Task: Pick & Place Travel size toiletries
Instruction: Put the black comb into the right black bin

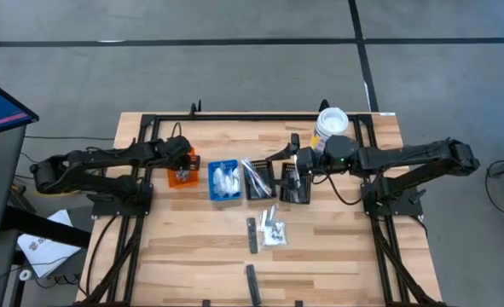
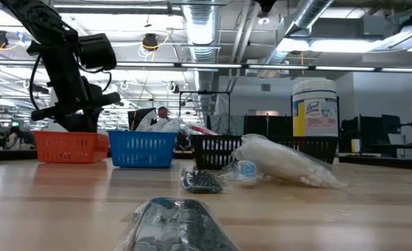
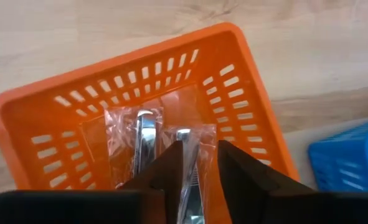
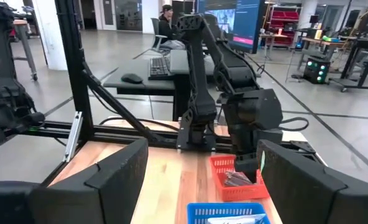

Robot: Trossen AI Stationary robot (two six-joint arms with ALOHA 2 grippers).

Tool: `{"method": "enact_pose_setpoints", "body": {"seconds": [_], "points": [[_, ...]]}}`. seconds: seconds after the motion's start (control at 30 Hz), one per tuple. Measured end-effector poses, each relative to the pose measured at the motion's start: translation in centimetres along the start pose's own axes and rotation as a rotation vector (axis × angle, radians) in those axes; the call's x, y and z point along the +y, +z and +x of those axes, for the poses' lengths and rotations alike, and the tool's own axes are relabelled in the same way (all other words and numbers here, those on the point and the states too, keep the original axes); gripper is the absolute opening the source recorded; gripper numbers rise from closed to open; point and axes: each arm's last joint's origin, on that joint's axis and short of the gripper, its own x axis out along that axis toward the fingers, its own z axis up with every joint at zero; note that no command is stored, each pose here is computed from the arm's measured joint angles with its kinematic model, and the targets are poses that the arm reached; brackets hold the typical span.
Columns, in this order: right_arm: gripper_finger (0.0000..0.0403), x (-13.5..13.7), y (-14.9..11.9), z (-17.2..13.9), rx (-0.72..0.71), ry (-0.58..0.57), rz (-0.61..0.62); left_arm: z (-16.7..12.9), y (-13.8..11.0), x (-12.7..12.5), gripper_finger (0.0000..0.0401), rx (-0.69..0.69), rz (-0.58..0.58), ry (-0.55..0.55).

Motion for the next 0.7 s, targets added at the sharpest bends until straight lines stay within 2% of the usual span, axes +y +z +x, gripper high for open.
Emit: {"method": "enact_pose_setpoints", "body": {"seconds": [0.1,0.23,0.5,0.7], "points": [[0.0295,0.2,0.0,0.0,0.002,0.008,-0.001,-0.4,0.1,0.0,0.0108,-0.017,0.046,-0.017],[0.0295,0.3,0.0,0.0,0.002,0.011,-0.001,-2.0,0.7,-0.1,0.0124,-0.084,0.084,-0.09],[0.0295,0.5,-0.2,0.0,0.026,0.02,-0.001,-5.9,0.5,0.3,0.0142,-0.194,0.118,-0.306],[0.0295,1.7,-0.2,0.0,0.026,0.062,-0.01,-8.2,-0.1,0.1,0.0142,-0.267,0.149,-0.469]]}}
